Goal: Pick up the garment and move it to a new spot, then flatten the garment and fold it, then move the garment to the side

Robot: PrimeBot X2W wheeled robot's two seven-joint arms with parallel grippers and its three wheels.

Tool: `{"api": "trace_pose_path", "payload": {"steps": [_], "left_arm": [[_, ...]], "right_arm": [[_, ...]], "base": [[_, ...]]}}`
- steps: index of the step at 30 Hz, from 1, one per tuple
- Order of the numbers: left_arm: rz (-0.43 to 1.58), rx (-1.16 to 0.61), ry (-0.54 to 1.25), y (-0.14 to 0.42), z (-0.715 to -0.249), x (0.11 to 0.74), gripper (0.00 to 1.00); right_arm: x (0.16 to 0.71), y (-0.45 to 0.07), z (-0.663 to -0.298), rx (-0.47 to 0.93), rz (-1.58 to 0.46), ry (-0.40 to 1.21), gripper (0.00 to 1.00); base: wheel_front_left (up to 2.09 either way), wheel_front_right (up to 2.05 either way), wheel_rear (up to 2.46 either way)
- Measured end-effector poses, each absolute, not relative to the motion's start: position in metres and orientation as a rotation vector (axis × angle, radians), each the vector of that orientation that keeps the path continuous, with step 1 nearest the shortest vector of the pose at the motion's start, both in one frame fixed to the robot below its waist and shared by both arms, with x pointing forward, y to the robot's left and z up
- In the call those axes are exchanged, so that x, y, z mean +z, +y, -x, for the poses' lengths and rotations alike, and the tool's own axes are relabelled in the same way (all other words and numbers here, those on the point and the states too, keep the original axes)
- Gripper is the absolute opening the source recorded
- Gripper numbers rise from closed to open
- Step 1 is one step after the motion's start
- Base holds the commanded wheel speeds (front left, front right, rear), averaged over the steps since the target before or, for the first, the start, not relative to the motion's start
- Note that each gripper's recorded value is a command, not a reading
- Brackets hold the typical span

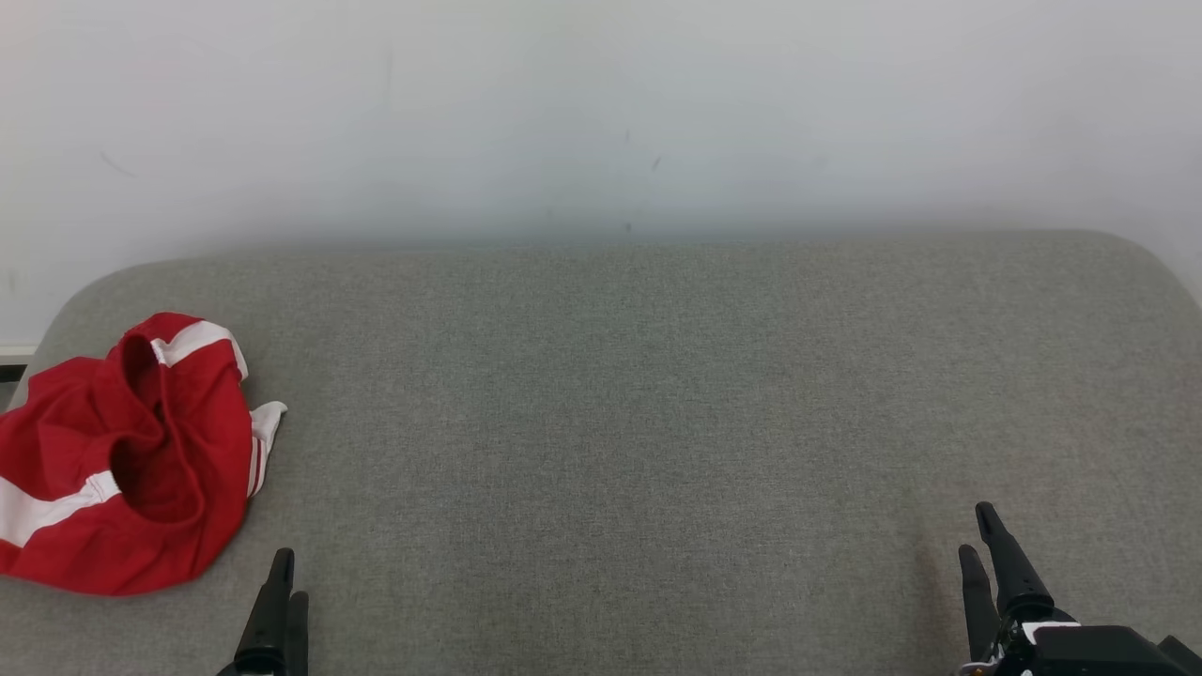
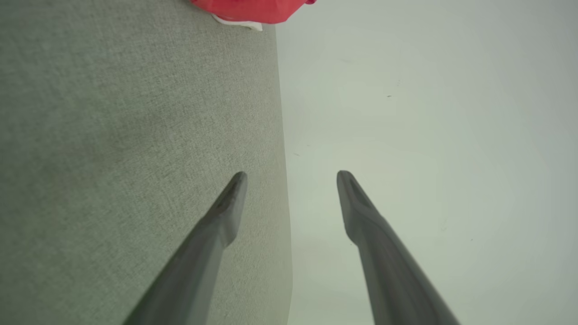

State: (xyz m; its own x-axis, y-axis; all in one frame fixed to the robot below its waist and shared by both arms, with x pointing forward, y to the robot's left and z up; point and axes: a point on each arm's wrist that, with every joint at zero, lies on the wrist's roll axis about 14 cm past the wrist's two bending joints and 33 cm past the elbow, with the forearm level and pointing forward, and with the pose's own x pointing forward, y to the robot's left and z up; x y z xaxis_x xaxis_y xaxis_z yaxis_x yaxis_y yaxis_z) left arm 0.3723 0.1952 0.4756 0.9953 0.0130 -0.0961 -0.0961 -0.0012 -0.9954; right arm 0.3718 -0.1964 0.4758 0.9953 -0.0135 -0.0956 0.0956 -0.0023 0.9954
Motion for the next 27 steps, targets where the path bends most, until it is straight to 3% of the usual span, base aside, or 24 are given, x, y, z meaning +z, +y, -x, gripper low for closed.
{"api": "trace_pose_path", "payload": {"steps": [14,27], "left_arm": [[1.391,0.116,0.05,0.2005,-0.3663,0.4749,1.0],[1.108,0.106,0.05,0.1968,-0.3624,0.4813,1.0]], "right_arm": [[0.4793,-0.1936,-0.3671,-0.088,-1.451,0.045,1.0],[0.4805,-0.1919,-0.3646,-0.08,-1.2,0.042,1.0]], "base": [[0.0,0.0,0.0],[0.0,0.0,0.0]]}}
